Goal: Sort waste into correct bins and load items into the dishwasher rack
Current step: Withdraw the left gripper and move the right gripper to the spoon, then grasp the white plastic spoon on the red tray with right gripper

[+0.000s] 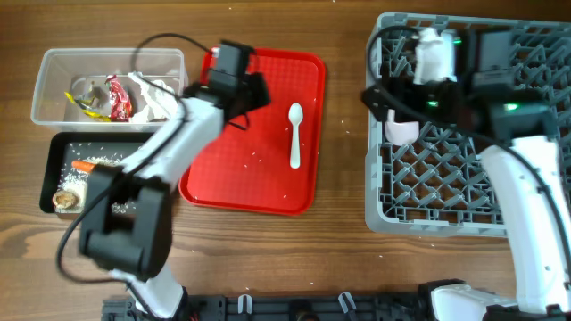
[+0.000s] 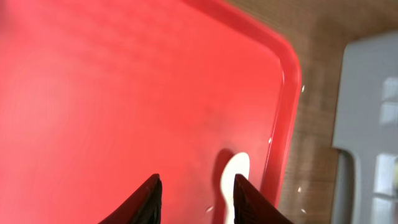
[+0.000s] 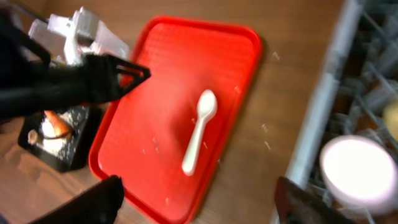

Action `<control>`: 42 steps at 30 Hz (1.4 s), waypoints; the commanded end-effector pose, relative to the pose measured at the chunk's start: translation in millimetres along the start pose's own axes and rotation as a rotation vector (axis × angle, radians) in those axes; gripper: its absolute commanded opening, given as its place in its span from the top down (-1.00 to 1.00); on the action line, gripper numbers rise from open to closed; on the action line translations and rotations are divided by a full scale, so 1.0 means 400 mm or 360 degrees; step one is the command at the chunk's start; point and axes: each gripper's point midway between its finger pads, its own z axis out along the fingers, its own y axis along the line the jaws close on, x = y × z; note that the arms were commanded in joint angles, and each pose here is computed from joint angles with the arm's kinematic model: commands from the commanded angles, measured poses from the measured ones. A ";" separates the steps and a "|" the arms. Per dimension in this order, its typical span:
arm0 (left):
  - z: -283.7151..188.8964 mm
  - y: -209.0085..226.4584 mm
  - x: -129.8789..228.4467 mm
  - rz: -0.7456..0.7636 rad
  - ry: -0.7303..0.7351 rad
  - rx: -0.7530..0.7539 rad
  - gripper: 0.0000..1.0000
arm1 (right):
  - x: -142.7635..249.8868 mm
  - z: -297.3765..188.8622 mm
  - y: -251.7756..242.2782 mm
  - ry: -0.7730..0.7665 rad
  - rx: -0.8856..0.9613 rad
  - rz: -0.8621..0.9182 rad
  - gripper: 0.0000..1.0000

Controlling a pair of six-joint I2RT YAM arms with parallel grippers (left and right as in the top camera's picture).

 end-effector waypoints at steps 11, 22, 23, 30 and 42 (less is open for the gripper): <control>-0.287 0.148 0.027 0.0121 0.0077 -0.0361 -0.21 | 0.184 0.494 0.060 0.0306 0.0422 0.0088 -0.18; -0.299 0.184 0.056 0.0111 0.0145 -0.0473 -0.29 | 0.302 0.602 0.040 0.0543 0.0381 0.0303 -0.14; -0.299 0.185 0.058 0.0110 0.0152 -0.0476 -0.31 | 0.313 0.615 0.036 0.0557 0.0388 0.0322 -0.14; -0.302 0.191 0.069 0.0108 0.0182 -0.0492 -0.32 | 0.331 0.650 0.016 0.0542 0.0452 0.0360 -0.02; -0.305 0.195 0.077 0.0107 0.0204 -0.0503 -0.31 | 0.353 0.681 0.021 0.0484 0.0564 0.0291 0.38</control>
